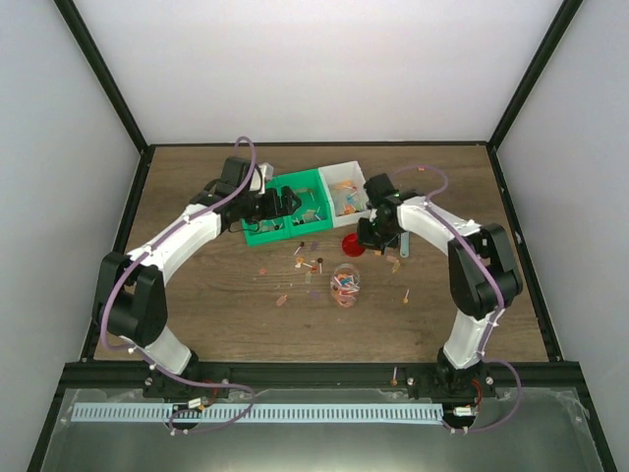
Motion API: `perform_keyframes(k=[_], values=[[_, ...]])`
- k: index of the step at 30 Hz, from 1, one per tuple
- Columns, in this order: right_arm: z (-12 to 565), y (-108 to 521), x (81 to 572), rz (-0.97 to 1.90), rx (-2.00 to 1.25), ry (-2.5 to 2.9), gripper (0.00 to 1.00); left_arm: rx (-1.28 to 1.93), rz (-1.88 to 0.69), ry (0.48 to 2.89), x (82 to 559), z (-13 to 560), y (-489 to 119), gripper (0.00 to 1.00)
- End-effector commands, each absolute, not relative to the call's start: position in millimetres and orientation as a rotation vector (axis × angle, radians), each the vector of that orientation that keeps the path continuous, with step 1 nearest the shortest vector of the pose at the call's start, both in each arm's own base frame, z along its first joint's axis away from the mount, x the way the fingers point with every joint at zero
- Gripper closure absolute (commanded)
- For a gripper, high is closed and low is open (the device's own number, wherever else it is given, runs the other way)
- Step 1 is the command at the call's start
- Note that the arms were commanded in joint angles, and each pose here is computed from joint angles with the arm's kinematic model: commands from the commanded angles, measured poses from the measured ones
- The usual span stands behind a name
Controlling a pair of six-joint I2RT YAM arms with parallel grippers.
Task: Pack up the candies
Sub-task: Pick up the bottle lid at the center of the board.
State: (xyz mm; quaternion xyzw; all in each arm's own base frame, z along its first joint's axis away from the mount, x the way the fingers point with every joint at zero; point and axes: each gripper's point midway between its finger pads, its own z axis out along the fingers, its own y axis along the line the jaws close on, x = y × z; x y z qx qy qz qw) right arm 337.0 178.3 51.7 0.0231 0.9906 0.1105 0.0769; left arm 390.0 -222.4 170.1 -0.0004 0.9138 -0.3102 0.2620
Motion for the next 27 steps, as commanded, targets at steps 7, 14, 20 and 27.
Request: perform_keyframes(k=[7,14,20,27], values=[[167,181,373,0.914,0.138,2.664,0.99,0.077,-1.089,2.315,397,220,-241,0.0],[262,223,350,1.677,-0.069,2.278,0.99,0.203,-1.579,1.989,376,291,-271,0.0],[312,230,336,1.886,-0.19,2.072,0.99,0.316,-1.789,1.801,356,336,-281,0.0],[338,229,343,1.722,-0.364,1.956,0.99,0.226,-2.104,1.86,341,335,-293,0.0]])
